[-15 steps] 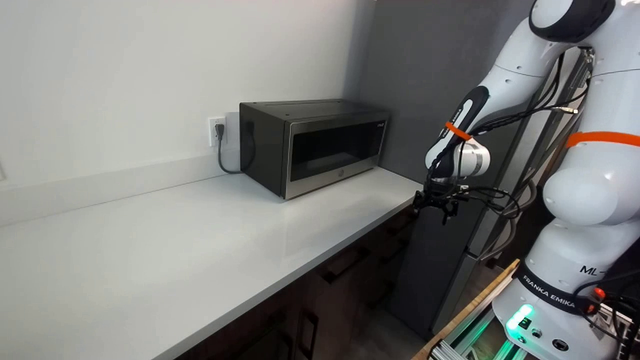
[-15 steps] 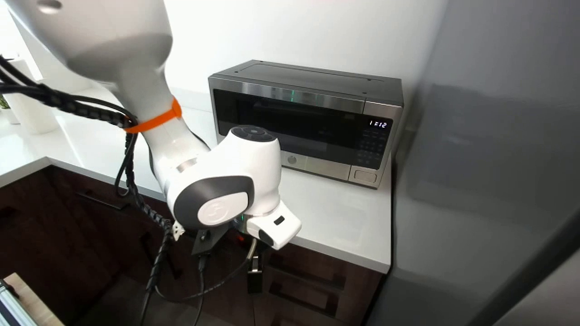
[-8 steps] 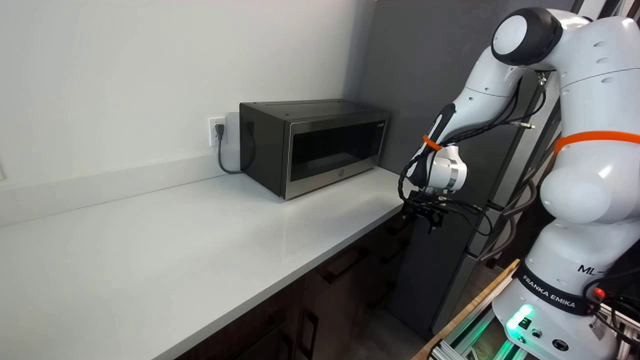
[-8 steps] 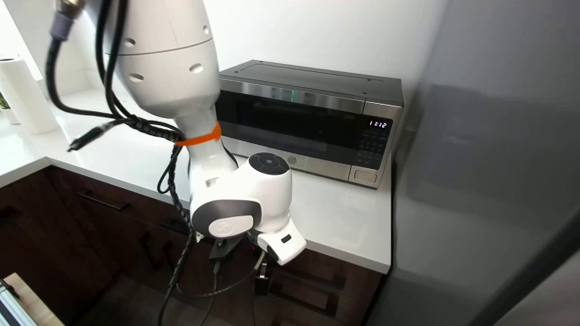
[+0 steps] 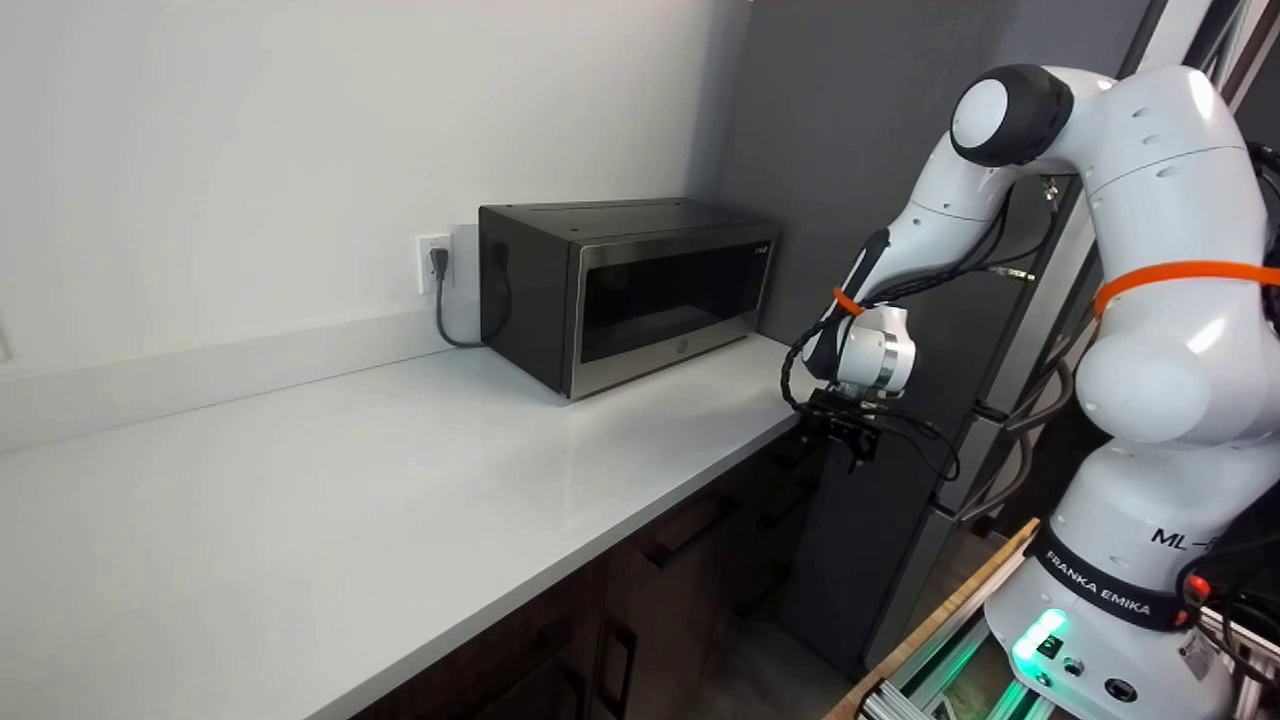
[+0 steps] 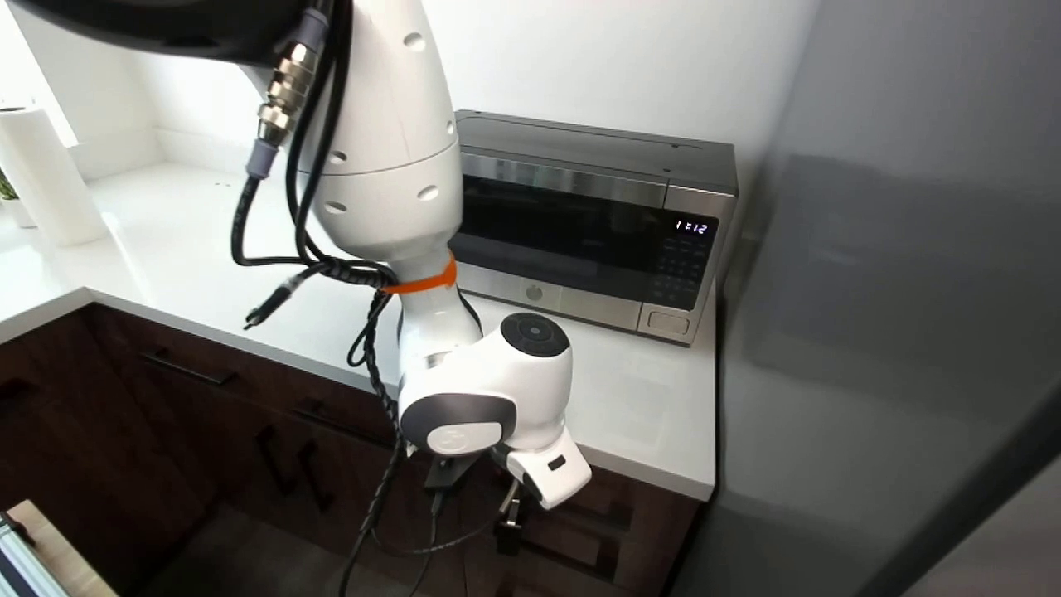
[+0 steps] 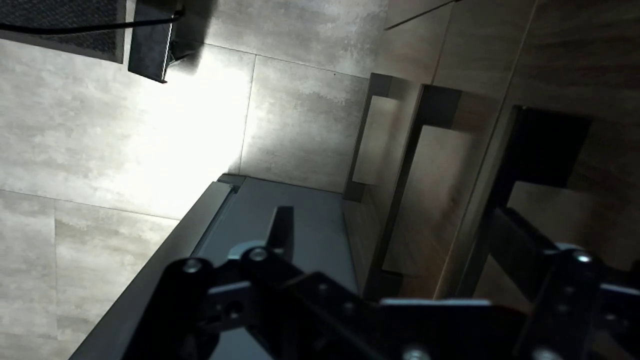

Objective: Open the rightmost drawer completely

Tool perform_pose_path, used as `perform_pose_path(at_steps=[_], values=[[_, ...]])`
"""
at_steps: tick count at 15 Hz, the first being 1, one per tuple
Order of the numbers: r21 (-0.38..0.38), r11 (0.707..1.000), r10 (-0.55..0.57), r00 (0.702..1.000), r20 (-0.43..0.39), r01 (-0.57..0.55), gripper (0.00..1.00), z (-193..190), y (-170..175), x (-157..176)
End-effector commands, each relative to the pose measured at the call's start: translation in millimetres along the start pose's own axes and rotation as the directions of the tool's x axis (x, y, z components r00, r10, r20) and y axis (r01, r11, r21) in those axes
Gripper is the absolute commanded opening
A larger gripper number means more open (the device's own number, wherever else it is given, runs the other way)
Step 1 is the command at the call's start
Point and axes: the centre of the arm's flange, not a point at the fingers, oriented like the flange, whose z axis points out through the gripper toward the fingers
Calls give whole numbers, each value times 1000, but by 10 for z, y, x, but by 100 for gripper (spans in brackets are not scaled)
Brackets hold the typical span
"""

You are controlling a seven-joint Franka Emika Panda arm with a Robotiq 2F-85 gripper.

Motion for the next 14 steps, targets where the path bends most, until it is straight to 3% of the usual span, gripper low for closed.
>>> perform_pose_path(at_steps=[1,14], values=[[31,999,28,999,-15,-28,100,163,-68,136],[184,965,186,982,14,-186,100,312,98,118]])
